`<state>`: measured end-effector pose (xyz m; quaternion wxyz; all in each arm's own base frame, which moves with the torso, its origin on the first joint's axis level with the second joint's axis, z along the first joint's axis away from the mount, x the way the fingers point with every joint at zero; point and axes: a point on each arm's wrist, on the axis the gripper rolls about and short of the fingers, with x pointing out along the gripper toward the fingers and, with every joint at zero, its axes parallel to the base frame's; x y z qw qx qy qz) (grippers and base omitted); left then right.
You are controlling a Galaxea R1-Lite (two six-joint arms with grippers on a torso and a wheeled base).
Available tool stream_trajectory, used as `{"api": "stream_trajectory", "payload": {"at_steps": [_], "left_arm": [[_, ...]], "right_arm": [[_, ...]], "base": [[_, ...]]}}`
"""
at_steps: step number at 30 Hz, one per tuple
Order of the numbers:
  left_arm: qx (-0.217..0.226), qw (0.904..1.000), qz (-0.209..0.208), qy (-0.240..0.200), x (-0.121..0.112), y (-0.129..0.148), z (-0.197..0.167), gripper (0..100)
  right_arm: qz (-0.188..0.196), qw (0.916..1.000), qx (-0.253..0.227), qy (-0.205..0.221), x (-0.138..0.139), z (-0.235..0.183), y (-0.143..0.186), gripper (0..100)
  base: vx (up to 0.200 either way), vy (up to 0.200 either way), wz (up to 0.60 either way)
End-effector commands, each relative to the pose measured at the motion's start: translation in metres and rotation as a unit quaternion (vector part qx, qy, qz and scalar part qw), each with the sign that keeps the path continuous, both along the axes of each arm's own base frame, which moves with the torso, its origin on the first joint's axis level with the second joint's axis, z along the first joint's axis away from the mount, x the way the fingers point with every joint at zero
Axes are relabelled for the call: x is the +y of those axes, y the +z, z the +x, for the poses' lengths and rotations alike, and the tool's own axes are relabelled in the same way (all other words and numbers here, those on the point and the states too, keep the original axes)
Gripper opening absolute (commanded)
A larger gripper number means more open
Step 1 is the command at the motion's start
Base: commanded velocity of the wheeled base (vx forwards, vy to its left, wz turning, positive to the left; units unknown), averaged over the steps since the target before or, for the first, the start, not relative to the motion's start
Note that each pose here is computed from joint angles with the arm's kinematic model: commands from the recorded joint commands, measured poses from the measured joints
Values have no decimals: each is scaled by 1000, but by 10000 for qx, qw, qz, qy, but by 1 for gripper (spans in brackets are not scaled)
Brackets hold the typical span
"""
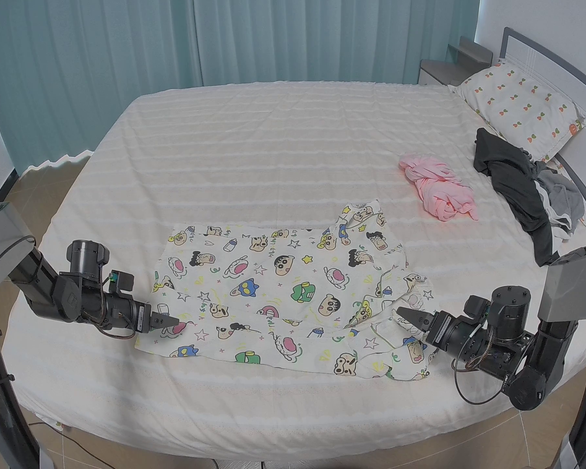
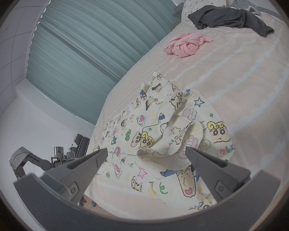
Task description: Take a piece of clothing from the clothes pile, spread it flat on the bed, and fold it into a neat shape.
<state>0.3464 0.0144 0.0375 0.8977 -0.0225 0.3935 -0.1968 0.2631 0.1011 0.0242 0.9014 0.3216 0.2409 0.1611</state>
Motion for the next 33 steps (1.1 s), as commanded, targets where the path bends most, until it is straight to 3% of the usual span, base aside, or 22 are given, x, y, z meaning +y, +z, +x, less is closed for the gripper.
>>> {"api": "stream_trajectory", "payload": {"at_steps": [1, 3, 4, 16, 33], "left_arm": [[112, 9999, -10, -18, -1, -8, 1, 100], [134, 9999, -17, -31, -2, -10, 1, 100], [142, 9999, -18, -31, -2, -10, 1, 0], [320, 9995, -39, -53, -4, -18, -4, 0], [-13, 9999, -99, -30, -4, 21, -44, 0]], "right_arm": [[36, 10000, -73, 10, 0, 0, 2, 100], [24, 10000, -62, 12, 0, 0, 2, 100], [27, 10000, -69, 12, 0, 0, 2, 100], [30, 10000, -76, 12, 0, 0, 2, 100], [37, 9999, -73, 71, 2, -4, 4, 100]], "base": [[0, 0, 0], [0, 0, 0], [0, 0, 0], [0, 0, 0], [0, 0, 0]]}}
